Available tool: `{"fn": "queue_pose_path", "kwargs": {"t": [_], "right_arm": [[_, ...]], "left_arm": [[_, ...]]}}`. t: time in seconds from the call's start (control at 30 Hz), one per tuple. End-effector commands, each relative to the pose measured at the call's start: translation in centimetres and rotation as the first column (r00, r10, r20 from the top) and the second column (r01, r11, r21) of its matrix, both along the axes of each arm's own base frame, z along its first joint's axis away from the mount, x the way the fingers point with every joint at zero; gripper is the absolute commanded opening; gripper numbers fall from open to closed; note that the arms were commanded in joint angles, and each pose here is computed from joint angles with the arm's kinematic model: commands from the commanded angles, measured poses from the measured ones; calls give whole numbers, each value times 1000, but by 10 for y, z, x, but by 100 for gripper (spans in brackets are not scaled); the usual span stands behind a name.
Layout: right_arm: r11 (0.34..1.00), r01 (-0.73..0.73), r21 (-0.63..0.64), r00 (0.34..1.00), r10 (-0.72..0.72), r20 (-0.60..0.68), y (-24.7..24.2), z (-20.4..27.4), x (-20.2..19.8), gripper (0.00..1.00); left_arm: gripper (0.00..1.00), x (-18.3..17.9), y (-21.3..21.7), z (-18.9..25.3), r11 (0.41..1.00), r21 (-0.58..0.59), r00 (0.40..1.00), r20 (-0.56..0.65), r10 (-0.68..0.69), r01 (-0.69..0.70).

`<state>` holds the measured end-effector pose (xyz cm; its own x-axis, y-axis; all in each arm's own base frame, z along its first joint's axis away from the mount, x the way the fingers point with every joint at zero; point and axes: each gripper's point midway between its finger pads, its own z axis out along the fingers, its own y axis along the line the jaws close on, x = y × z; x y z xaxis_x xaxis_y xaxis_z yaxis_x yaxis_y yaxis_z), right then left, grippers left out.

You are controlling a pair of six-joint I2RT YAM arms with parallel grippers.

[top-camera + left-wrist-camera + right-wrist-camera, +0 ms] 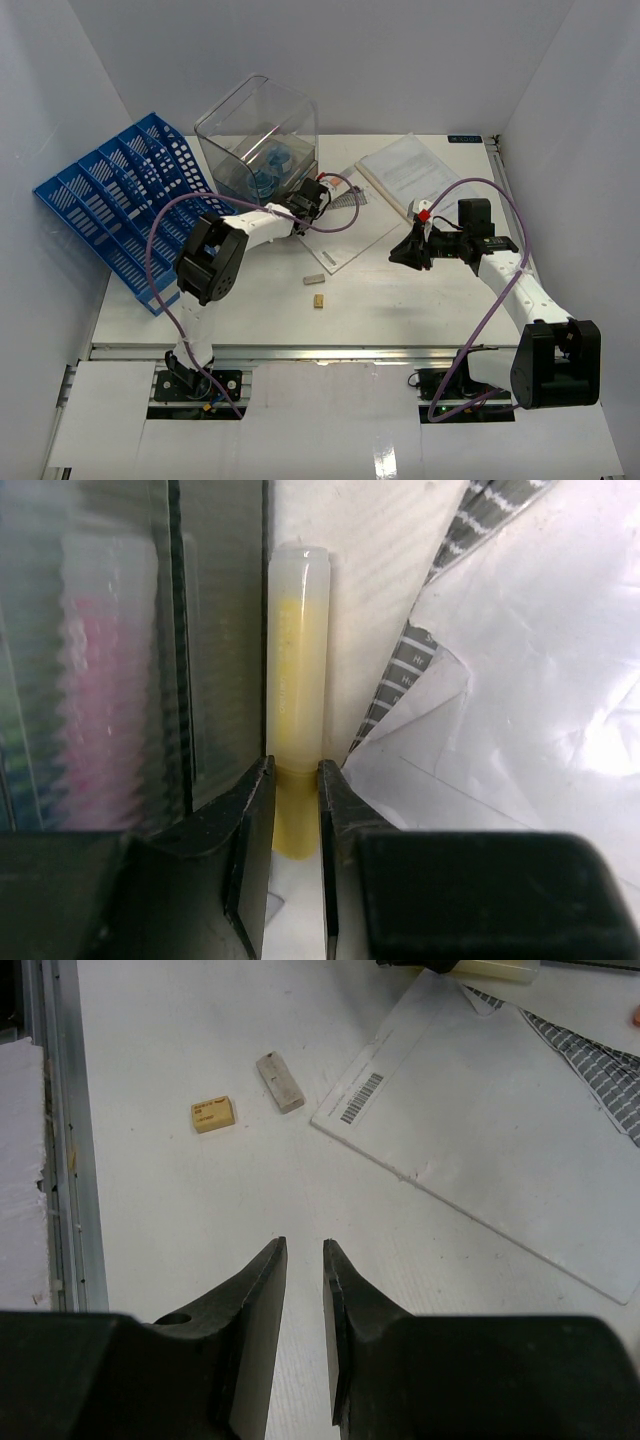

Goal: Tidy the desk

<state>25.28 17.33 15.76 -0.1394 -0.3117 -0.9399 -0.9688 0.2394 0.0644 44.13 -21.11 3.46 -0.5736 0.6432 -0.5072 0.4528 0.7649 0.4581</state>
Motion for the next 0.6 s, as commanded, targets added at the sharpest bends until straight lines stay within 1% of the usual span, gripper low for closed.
{"fn": "queue_pose_path", "kwargs": {"t": [0.0, 0.17, 0.3, 0.37, 0.47, 0.57], "right_arm": [[1000, -8, 18, 1000, 7, 16, 1, 3, 1, 27], [1000, -7, 19, 1000, 7, 18, 1, 4, 1, 27], [1000, -6, 21, 1000, 6, 20, 0, 5, 0, 27], [1000, -6, 21, 1000, 6, 21, 0, 5, 0, 27], [1000, -6, 22, 1000, 6, 21, 0, 6, 0, 27], [1000, -7, 23, 1000, 6, 21, 0, 6, 0, 27]], "left_arm": [[23, -71, -14, -38, 994, -104, 963, -263, -63, 37], [24, -104, -36, -41, 985, -155, 942, -315, -119, 73], [26, -121, -48, -35, 980, -180, 935, -323, -143, 88], [29, -124, -48, -31, 979, -189, 937, -322, -135, 76], [37, -117, -43, -20, 983, -181, 956, -281, -81, 30], [48, -110, -44, -5, 982, -189, 969, -239, -65, 19]]}}
